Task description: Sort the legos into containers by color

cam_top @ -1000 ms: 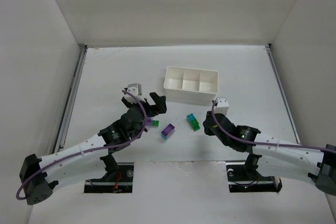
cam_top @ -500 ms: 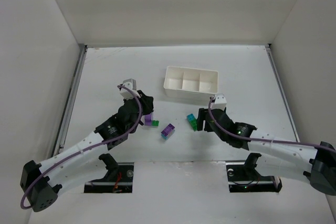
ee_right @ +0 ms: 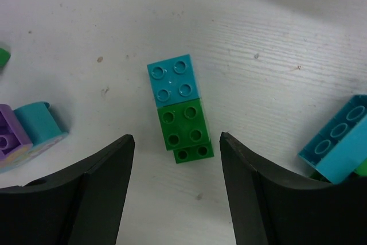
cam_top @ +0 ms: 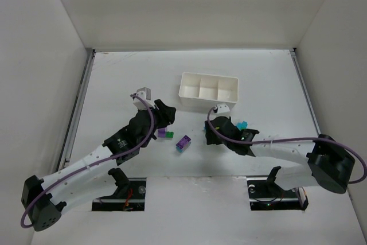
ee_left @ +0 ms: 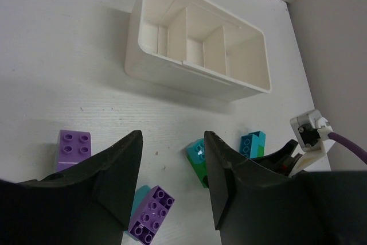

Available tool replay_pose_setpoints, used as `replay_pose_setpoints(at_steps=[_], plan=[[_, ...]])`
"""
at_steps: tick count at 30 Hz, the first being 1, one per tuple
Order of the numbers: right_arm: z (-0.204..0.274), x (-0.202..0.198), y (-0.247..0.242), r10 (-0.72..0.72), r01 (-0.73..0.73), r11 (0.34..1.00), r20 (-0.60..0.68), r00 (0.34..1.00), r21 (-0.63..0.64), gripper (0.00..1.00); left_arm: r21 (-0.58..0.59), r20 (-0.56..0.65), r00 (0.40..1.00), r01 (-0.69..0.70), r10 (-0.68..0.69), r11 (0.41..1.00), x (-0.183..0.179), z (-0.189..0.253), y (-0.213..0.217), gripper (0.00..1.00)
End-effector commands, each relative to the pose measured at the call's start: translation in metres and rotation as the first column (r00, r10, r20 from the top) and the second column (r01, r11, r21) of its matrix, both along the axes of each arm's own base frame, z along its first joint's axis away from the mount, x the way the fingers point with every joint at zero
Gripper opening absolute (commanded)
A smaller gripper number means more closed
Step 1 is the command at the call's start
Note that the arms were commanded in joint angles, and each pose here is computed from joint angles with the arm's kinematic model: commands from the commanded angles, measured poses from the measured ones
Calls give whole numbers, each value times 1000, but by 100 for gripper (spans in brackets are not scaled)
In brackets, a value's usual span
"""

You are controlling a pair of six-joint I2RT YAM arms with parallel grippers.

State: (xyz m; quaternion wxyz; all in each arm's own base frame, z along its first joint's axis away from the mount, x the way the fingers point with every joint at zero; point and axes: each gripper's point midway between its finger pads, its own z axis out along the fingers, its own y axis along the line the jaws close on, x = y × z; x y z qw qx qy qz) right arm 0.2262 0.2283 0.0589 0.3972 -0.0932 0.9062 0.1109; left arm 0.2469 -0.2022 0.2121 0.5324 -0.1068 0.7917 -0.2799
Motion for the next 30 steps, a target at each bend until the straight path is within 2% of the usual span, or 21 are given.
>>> replay_pose_setpoints(at_steps=[1,12,18,20,23,27,30], plan=[[20,17,21,15,-18,999,60,998,49,67,-39,-8,1000,-1,1,999,-3,3,-3,45],[2,27,13,-44,46,999,61,997,-25,62,-18,-52,999,4,-5,1000,-9,-5,-3,46],[0,31,15,-58,59,998,68,996,-16,43,-10,-61,998,13,-14,1000,-9,-7,-6,46],[3,32,15,-69,69,998,75,995,0,34,-4,-69,997,15,-16,1000,-8,-8,-8,46],[12,34,13,-77,75,997,95,993,22,28,6,-74,997,35,-35,999,-10,-9,-13,47],[54,30,18,-60,36,982,129,990,183,27,-34,-63,996,67,-69,997,-12,1,-24,51],[99,26,26,-27,-35,935,169,985,354,28,-112,-7,995,102,-104,988,-11,22,-35,55]])
